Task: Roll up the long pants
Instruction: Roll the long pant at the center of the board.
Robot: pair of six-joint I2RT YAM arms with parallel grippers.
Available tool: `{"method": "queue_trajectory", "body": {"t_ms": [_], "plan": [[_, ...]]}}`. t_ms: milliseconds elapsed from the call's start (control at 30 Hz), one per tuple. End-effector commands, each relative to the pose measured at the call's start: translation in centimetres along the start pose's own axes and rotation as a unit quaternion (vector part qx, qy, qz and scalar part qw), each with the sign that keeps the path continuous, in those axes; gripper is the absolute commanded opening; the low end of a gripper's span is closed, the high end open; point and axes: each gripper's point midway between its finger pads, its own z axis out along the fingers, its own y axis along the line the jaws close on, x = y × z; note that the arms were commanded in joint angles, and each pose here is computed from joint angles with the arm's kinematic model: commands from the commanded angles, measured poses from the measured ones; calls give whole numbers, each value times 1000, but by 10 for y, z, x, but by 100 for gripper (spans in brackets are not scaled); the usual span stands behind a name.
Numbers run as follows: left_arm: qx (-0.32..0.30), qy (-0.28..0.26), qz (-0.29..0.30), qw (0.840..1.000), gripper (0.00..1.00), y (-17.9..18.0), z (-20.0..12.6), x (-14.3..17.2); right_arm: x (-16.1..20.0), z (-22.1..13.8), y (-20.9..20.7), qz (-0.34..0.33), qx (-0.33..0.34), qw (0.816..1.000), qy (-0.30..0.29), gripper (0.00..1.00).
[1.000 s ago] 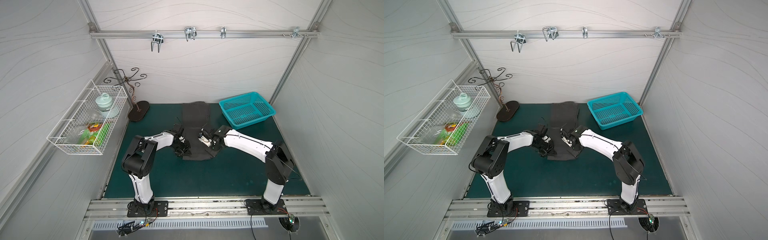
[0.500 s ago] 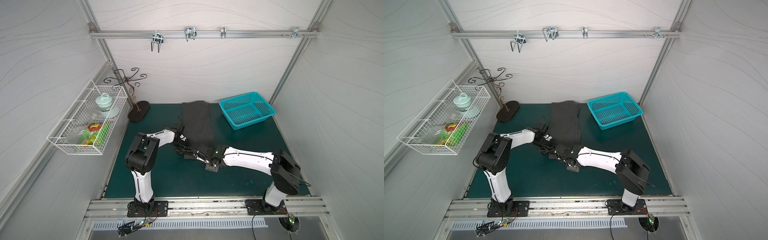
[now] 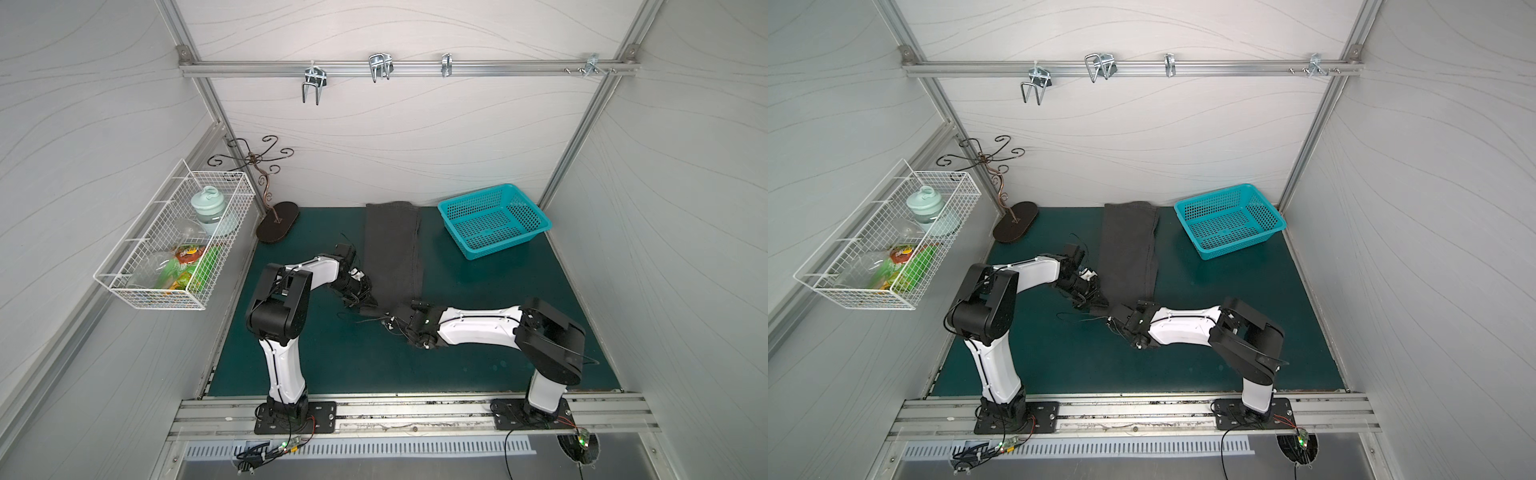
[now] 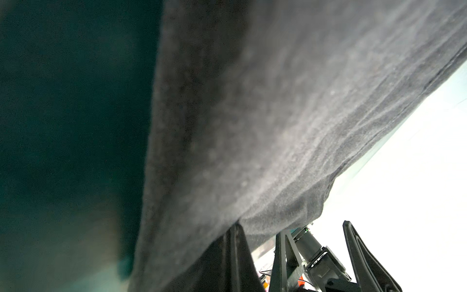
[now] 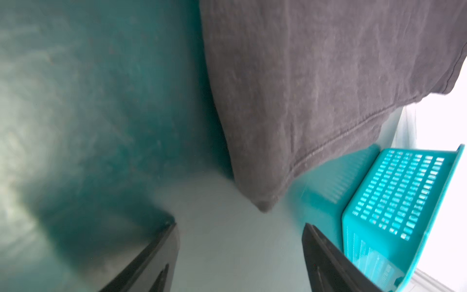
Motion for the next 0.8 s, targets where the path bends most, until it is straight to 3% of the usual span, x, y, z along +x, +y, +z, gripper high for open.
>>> {"method": "queue_trajectory", "body": {"t_ms": [0, 767], "plan": [[-57, 21, -21, 998, 0, 31, 7, 10, -18, 2, 3, -16, 10, 1000, -14, 81], [-49, 37, -19, 998, 0, 33, 12, 16, -23, 67, 11, -43, 6, 999, 27, 79]]}}
